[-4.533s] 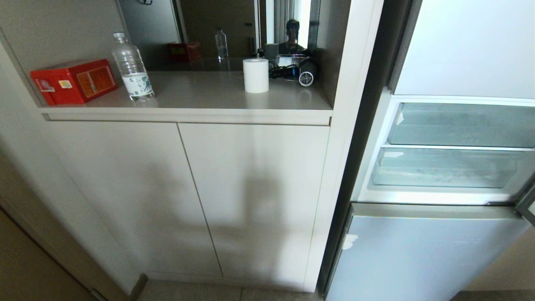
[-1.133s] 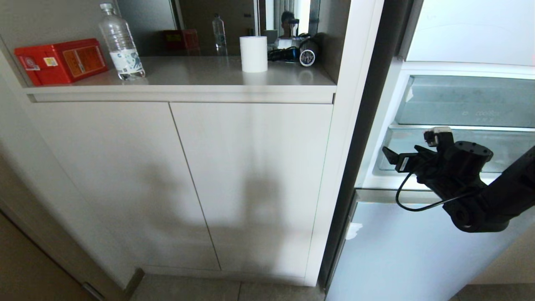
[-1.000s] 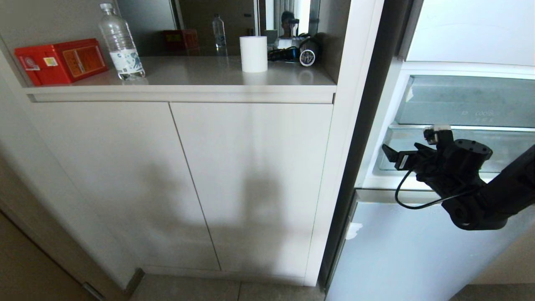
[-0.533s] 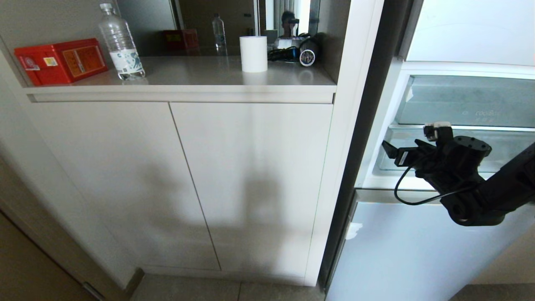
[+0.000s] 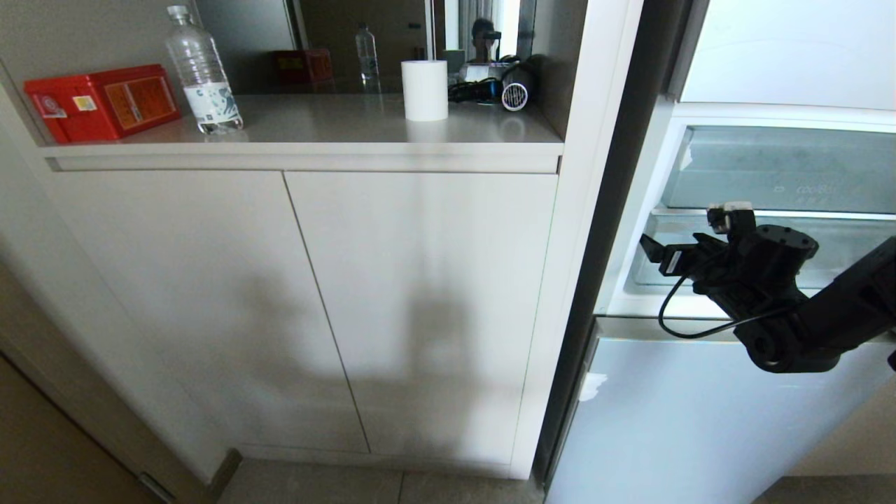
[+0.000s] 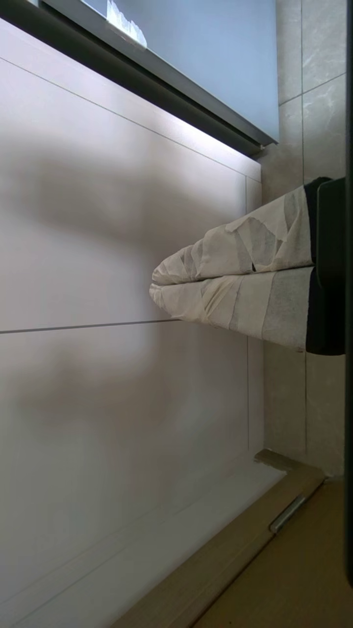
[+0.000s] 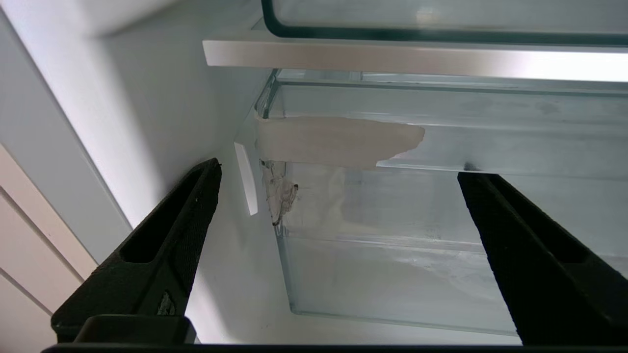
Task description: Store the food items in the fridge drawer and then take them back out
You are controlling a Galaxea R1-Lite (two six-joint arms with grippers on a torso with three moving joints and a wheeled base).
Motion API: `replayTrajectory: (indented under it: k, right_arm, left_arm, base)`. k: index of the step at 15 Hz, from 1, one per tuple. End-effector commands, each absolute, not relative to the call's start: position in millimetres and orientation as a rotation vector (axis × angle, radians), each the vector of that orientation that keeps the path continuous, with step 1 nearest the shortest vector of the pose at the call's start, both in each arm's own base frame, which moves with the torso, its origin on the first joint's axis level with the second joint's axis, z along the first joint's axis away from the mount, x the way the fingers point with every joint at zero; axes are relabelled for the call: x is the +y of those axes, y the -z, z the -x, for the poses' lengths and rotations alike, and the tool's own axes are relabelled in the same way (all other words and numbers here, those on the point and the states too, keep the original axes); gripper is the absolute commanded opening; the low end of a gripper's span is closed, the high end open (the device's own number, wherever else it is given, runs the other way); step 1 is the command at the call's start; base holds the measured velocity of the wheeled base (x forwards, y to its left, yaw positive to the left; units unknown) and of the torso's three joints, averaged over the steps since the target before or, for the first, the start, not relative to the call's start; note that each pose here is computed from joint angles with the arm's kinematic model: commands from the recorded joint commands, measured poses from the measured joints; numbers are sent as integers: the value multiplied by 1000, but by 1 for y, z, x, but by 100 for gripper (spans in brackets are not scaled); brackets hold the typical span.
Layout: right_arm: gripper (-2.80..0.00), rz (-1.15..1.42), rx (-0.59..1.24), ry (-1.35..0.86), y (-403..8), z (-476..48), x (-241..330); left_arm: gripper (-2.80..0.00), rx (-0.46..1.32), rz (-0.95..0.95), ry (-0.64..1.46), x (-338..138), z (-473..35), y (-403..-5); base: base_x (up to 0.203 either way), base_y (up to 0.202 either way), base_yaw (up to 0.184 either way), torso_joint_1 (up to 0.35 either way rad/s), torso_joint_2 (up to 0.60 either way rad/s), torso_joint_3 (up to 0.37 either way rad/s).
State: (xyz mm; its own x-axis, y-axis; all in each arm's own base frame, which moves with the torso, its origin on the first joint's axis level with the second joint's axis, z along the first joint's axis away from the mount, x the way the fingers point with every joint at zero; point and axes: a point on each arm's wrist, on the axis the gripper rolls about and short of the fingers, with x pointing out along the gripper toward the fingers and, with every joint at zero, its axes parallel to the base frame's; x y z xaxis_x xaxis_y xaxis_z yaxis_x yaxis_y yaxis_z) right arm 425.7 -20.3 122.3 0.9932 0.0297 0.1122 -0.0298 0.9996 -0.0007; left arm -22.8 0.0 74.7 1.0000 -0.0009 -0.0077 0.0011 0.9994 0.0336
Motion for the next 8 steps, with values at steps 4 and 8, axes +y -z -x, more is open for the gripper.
replayTrajectory:
  k: [4, 8]
  right_arm:
    - [0, -1, -131, -30, -128, -428, -21]
    - [0, -3, -122, -30, -126, -427, -20]
  left_arm:
    - [-280, 9, -34, 2, 0, 23, -75]
    - [-280, 9, -34, 2, 0, 23, -75]
  base:
    - [0, 0, 0, 0, 0, 0]
    - [0, 0, 0, 0, 0, 0]
